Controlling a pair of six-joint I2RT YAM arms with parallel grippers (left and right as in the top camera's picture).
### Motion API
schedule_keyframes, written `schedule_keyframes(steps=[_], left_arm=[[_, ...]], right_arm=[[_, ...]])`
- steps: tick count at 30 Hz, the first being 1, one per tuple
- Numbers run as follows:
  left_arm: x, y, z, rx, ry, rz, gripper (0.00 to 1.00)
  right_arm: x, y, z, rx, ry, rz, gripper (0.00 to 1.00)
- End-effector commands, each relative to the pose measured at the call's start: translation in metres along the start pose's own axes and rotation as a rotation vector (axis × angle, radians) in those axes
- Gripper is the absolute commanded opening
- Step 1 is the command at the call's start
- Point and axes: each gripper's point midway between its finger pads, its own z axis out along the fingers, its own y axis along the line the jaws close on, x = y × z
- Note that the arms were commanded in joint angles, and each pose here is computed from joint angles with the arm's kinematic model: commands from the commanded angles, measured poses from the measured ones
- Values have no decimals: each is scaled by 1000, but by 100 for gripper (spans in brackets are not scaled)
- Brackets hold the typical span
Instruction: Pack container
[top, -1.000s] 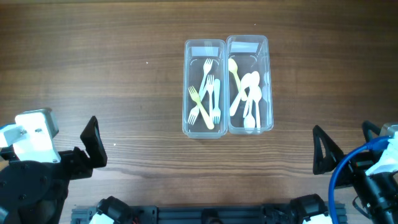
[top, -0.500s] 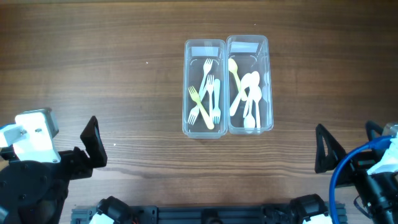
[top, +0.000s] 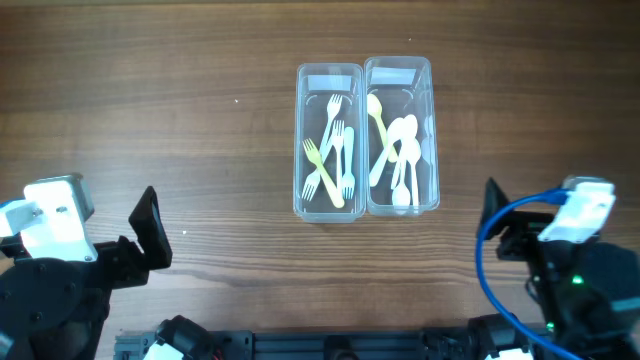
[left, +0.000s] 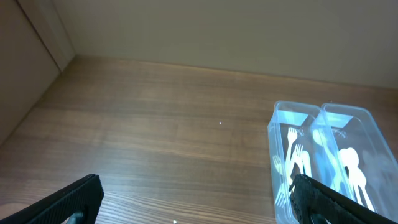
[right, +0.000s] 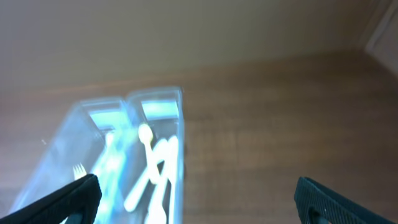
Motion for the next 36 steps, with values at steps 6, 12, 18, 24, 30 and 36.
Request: schedule_keyframes(steps=[6,12,18,24,30,36], left_arm=[[-2,2,0,-14,-7,-20,100],[-2,2,0,-14,-7,-20,100],[-2,2,0,-14,-7,-20,100],[-2,2,0,-14,-7,-20,100],[-2,2,0,-14,-7,-20,100],[-2,2,0,-14,-7,-20,100]], right_arm=[[79,-13,38,7,-50,71,100],[107,-29,49,60,-62,141,100],[120,-35,56,79,-77,146,100],[131,-44,63,117,-65,156,100],[142,-55,68,161,-46,169,100],[140,-55,68,161,-56,171,100]])
